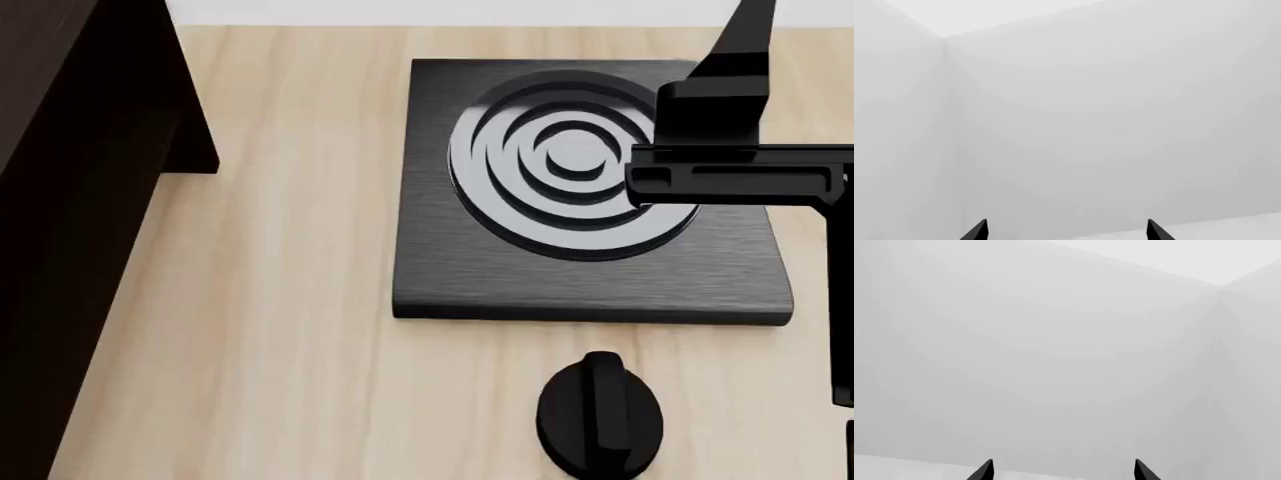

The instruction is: Put the frying pan under the cabinet shelf.

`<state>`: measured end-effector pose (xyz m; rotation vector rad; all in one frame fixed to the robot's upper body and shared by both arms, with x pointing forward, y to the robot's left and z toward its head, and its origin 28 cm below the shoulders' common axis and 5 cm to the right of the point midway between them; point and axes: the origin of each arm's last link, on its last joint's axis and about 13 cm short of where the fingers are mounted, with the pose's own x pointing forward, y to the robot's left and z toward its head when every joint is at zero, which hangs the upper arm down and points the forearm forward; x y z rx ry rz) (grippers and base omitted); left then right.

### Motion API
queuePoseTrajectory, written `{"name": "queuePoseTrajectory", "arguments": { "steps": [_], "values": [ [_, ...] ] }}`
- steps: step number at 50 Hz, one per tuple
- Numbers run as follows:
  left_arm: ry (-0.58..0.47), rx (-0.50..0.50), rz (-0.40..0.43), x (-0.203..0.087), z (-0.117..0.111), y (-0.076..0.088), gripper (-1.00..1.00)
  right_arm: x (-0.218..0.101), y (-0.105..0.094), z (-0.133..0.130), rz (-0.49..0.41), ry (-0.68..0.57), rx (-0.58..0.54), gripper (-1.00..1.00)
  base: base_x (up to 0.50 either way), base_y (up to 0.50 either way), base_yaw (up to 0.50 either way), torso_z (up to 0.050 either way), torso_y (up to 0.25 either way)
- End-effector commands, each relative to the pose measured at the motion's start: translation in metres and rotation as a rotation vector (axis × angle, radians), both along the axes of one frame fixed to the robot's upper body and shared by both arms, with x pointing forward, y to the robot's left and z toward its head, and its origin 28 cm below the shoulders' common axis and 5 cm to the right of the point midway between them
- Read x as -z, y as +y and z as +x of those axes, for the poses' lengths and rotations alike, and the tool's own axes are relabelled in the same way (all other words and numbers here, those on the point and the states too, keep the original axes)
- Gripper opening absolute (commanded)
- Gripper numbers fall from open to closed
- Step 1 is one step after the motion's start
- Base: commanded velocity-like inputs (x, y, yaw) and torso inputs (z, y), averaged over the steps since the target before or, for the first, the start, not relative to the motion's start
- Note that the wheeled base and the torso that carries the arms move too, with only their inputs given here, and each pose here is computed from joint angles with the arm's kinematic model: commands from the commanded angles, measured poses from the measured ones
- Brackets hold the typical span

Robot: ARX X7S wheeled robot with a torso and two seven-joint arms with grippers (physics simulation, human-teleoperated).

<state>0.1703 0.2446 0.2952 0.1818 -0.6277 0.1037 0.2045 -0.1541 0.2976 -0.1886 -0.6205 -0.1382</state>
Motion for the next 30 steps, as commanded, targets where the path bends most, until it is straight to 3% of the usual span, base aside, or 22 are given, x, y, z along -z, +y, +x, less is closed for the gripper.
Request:
{"name": "queuePoseTrajectory", "arguments": {
  "steps": [1, 16, 18, 20, 22, 25, 30],
  "values": [
    [-0.013, 0.000, -0.003, -0.002, 0.000, 0.000, 1.00, -0.001, 0.000, 0.000, 0.001, -0.005, 0.001, 1.00, 0.00, 0.00, 0.00, 0.000, 0.000],
    [-0.052, -0.003, 0.002, -0.012, -0.007, 0.001, 1.00, -0.014, -0.006, 0.000, -0.009, -0.020, 0.036, 1.00, 0.00, 0.00, 0.00, 0.000, 0.000],
    [-0.058, -0.004, 0.006, -0.015, -0.007, 0.001, 1.00, -0.020, -0.007, 0.001, -0.008, -0.021, 0.032, 1.00, 0.00, 0.00, 0.00, 0.000, 0.000],
    [-0.066, -0.007, 0.011, -0.018, -0.008, 0.002, 1.00, -0.029, -0.010, 0.002, -0.084, -0.033, 0.055, 1.00, 0.00, 0.00, 0.00, 0.000, 0.000],
    [-0.076, -0.011, 0.017, -0.021, -0.008, 0.003, 1.00, -0.040, -0.016, 0.003, -0.032, -0.050, 0.048, 1.00, 0.00, 0.00, 0.00, 0.000, 0.000],
    [-0.092, -0.014, 0.025, -0.026, -0.010, 0.004, 1.00, -0.056, -0.025, 0.004, -0.087, -0.063, 0.088, 1.00, 0.00, 0.00, 0.00, 0.000, 0.000],
    [-0.107, -0.015, 0.029, -0.029, -0.011, 0.004, 1.00, -0.078, -0.038, 0.004, -0.075, -0.063, 0.137, 1.00, 0.00, 0.00, 0.00, 0.000, 0.000]
  ]
}}
